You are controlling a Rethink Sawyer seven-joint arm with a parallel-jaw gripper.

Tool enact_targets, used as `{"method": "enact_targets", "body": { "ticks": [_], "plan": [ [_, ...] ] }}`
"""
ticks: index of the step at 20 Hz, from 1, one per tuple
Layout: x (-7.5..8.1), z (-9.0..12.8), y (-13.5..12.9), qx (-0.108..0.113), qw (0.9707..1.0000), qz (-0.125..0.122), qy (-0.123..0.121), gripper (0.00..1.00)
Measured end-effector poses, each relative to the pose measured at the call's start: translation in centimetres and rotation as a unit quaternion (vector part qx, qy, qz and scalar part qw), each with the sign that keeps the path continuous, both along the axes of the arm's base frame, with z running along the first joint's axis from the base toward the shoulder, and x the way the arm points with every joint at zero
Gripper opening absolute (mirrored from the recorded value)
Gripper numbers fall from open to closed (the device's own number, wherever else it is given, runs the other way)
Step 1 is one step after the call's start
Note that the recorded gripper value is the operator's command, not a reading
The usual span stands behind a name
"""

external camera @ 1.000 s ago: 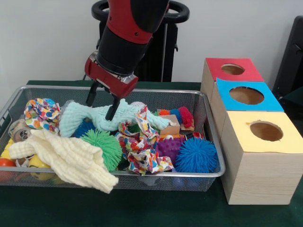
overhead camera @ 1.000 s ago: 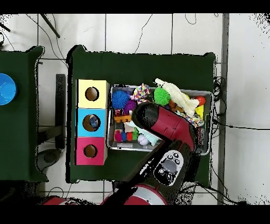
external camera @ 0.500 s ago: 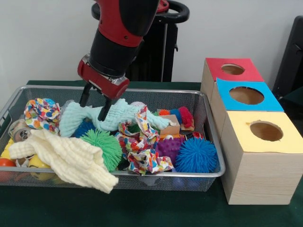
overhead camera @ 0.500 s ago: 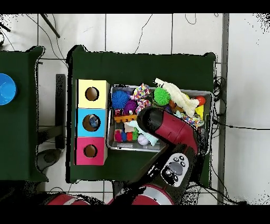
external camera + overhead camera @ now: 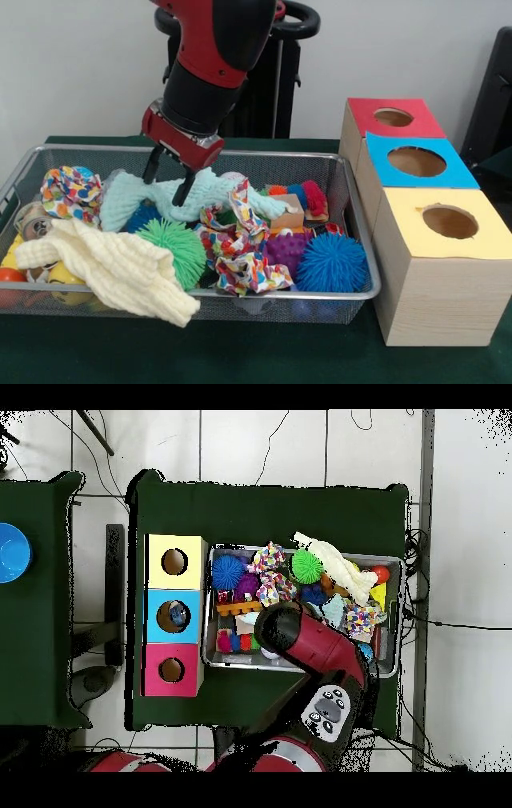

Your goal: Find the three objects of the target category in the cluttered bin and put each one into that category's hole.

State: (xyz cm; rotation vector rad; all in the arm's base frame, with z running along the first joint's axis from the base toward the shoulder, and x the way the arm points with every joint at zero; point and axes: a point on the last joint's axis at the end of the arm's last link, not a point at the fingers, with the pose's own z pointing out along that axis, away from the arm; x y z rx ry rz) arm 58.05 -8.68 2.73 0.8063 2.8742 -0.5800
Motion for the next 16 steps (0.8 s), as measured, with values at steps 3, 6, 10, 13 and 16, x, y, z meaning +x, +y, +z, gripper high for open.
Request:
{"method": "enact_targets", "body": {
  "ticks": [3, 6, 10, 13, 16],
  "plan": [
    [-0.9, -1.1, 0.6, 0.0, 1.0, 0.004, -0.001, 1.0],
    [-1.3, -2.2, 1.0, 0.003, 1.0, 0.007, -0.001, 1.0],
    [-2.0, -5.6, 1.1, 0.016, 0.9998, 0.006, -0.013, 1.0],
    [-1.9, -7.2, 0.8, 0.02, 0.9994, 0.003, -0.026, 1.0],
    [-2.2, -8.3, 0.2, 0.021, 0.9991, -0.002, -0.036, 1.0]
  ]
}}
